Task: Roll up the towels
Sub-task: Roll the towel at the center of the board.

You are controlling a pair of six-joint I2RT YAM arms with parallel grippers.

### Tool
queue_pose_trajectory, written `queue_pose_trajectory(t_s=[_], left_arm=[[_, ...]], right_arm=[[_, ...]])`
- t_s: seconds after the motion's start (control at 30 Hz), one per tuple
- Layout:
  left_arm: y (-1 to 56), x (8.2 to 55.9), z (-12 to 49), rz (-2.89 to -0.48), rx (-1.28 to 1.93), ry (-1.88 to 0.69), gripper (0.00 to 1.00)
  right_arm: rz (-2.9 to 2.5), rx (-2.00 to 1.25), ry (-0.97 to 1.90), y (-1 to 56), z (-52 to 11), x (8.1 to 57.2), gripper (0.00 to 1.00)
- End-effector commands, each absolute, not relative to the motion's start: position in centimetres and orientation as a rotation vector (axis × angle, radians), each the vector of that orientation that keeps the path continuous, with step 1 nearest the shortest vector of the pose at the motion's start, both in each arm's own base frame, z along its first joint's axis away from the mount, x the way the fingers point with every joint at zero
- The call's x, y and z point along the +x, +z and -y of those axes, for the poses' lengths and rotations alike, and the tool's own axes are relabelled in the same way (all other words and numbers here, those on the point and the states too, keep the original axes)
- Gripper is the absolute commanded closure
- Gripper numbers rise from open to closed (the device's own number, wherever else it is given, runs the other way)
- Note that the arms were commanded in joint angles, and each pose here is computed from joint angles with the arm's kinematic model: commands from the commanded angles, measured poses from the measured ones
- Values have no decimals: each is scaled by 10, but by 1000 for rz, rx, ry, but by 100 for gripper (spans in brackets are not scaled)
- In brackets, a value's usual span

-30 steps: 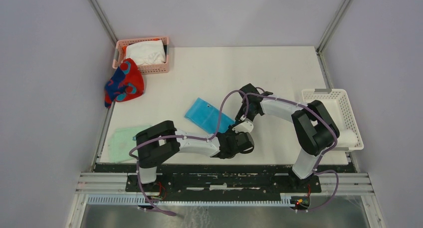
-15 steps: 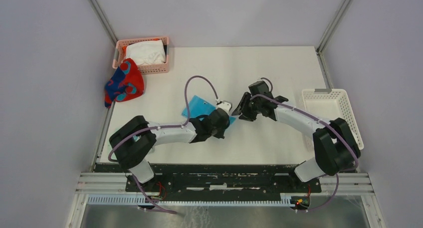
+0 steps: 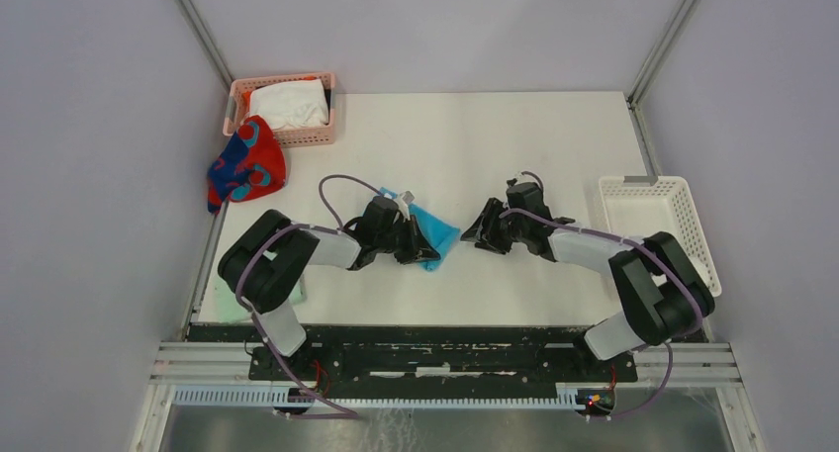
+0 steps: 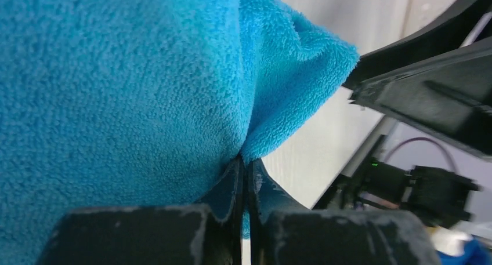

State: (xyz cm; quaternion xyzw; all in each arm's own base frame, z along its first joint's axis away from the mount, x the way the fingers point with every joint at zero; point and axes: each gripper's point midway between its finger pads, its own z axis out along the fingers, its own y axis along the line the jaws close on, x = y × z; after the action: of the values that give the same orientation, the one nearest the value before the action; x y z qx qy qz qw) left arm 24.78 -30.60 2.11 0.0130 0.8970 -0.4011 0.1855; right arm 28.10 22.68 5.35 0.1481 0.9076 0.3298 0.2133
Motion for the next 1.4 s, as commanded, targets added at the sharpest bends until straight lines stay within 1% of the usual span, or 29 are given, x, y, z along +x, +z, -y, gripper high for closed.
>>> queue_pose_trajectory(t_s=[0.0,0.17,0.37,0.53,0.83,0.93,1.03,1.2,1.27,1.37], left_arm=[[28,244,310,-2531,-164,-1389,97],[20,245,305,-2561,-242,-1394,97],[12,248,300,-2606,-284,-1347,97],[10,248,300,-2623,-294,-1341,97],[5,249,298,-2659,-309,-1302,97],[3,249,298,-2667,-315,-1296,97],[4,250,298,-2668,-317,-1290,97],[6,251,296,-2667,-316,-1268,97],[8,251,295,-2666,-311,-1257,95],[14,248,293,-2664,-295,-1247,89]], right_arm=[[-2408,301,1071,61,-250,296,48],[-2389,285,1159,53,-262,298,51],[-2343,265,1224,57,-272,304,47],[-2327,282,1259,52,-279,310,46],[-2357,337,1243,35,-281,317,47],[-2395,363,1196,25,-279,318,47],[-2449,378,1120,13,-273,316,51],[-2548,436,948,-11,-256,308,68],[-2598,466,854,-19,-246,305,73],[-2682,502,703,-26,-232,298,81]])
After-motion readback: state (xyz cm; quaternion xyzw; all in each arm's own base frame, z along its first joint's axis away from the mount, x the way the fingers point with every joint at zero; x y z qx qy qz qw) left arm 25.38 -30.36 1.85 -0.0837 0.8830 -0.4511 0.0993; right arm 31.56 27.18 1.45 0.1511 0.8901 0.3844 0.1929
